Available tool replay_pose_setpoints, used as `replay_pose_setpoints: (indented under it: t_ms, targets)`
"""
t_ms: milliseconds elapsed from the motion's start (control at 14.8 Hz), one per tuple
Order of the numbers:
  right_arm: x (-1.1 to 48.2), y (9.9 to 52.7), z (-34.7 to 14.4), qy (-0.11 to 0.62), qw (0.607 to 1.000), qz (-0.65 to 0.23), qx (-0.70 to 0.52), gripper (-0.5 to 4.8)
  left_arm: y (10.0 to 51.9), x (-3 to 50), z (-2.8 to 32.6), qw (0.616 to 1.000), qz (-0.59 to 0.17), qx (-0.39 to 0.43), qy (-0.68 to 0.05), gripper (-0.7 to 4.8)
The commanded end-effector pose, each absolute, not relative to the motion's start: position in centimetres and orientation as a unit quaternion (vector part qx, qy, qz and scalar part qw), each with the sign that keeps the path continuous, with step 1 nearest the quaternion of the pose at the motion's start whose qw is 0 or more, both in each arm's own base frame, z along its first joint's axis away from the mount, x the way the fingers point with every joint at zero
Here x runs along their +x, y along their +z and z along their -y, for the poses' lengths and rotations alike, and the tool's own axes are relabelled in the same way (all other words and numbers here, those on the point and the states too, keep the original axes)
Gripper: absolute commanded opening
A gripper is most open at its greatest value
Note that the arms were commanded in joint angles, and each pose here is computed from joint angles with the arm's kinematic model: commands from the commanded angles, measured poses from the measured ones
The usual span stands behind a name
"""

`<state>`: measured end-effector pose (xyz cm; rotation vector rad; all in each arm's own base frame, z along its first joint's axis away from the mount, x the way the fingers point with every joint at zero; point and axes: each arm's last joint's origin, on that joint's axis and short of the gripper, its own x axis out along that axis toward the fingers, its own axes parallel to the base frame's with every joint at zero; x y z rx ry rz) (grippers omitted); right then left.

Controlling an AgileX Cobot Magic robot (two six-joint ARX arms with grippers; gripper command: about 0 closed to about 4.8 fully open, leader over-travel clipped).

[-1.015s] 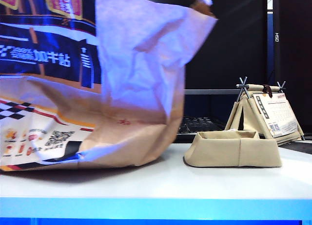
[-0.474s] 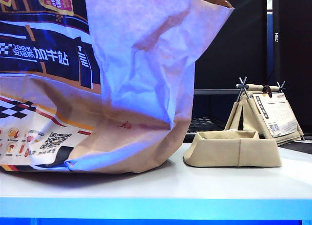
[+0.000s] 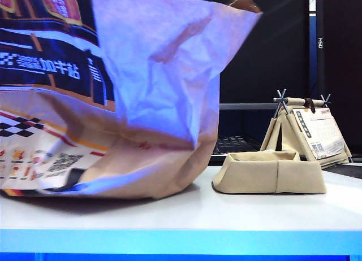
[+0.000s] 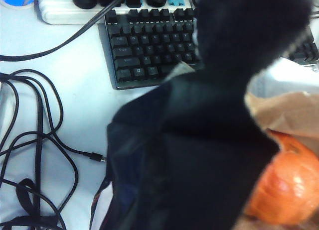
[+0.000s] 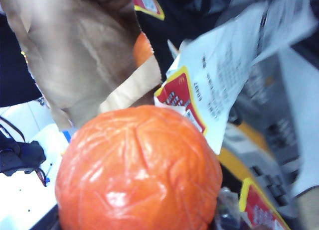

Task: Open the paper bag and put two oranges into the paper bag.

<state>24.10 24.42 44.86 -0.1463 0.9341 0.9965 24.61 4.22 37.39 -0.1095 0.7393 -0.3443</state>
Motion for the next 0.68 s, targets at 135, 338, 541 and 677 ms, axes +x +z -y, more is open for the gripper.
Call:
replay_pose_setpoints:
  t_ms: [135,338,541,677]
  targets:
    - [22.7,45.8,-24.3,0.475,0.768,-0.423,-0.070,-0.01,37.3,25.2,-4.4,0.917,-0.358,-0.061,-0.164,-0.06]
    - [22.4,46.0,-24.0,0.475,0.767,-0.425,-0.070,-0.02,37.0,25.5,-4.4,0.915,-0.362,-0.063,-0.164,-0.06]
    - [21.6,46.8,-23.9,0.499,0.762,-0.408,-0.061,-0.02,37.2,25.8,-4.5,0.922,-0.347,-0.062,-0.161,-0.06]
    - [21.5,47.1,-24.4,0.523,0.757,-0.387,-0.052,-0.02,37.6,26.1,-4.5,0.929,-0.327,-0.067,-0.160,-0.06]
